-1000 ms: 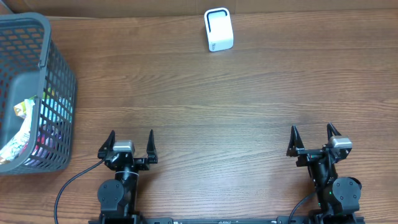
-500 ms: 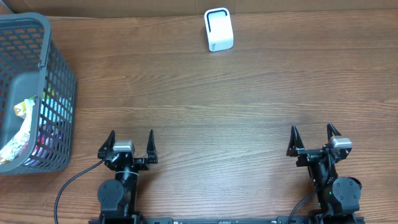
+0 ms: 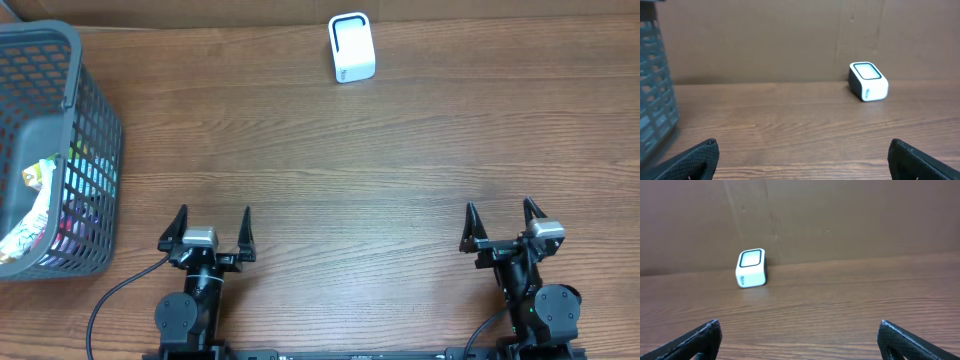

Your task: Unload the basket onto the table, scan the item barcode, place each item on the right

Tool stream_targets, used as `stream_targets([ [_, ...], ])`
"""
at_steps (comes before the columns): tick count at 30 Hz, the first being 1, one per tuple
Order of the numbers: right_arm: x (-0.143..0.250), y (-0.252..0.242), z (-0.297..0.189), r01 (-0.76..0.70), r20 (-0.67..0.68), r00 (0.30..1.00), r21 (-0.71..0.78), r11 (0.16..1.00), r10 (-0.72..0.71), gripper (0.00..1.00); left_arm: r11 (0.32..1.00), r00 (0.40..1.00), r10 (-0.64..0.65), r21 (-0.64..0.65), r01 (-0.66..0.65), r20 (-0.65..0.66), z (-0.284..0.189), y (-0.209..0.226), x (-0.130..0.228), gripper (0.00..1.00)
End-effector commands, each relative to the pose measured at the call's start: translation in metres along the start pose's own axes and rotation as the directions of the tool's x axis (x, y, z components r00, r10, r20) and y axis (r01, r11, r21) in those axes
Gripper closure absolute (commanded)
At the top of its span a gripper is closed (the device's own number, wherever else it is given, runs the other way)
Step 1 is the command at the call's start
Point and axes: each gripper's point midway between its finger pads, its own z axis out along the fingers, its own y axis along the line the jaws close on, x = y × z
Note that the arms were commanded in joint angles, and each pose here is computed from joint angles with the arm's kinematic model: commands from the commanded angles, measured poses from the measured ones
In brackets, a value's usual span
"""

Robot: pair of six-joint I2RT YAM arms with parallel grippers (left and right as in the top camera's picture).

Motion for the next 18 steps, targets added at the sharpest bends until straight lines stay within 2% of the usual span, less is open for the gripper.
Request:
stream_targets([
  [1, 0.002, 0.013, -0.001, 0.006, 0.0, 1.0, -0.072, 0.997, -0.006, 0.0, 0.999, 1.0, 0.016, 0.029, -0.016, 0.018, -0.003, -0.005, -0.019, 0.0],
  [10, -0.011, 0.017, -0.004, -0.011, 0.015, 1.0, -0.089, 0.996, 0.012, 0.0, 0.999, 1.0, 0.018, 0.027, -0.017, -0.019, 0.003, -0.005, -0.086, 0.0],
  [18, -0.017, 0.021, -0.008, -0.013, -0.008, 1.0, -0.103, 0.995, 0.012, 0.0, 0.999, 0.995, 0.016, 0.029, -0.013, -0.103, 0.025, -0.005, -0.175, 0.0],
])
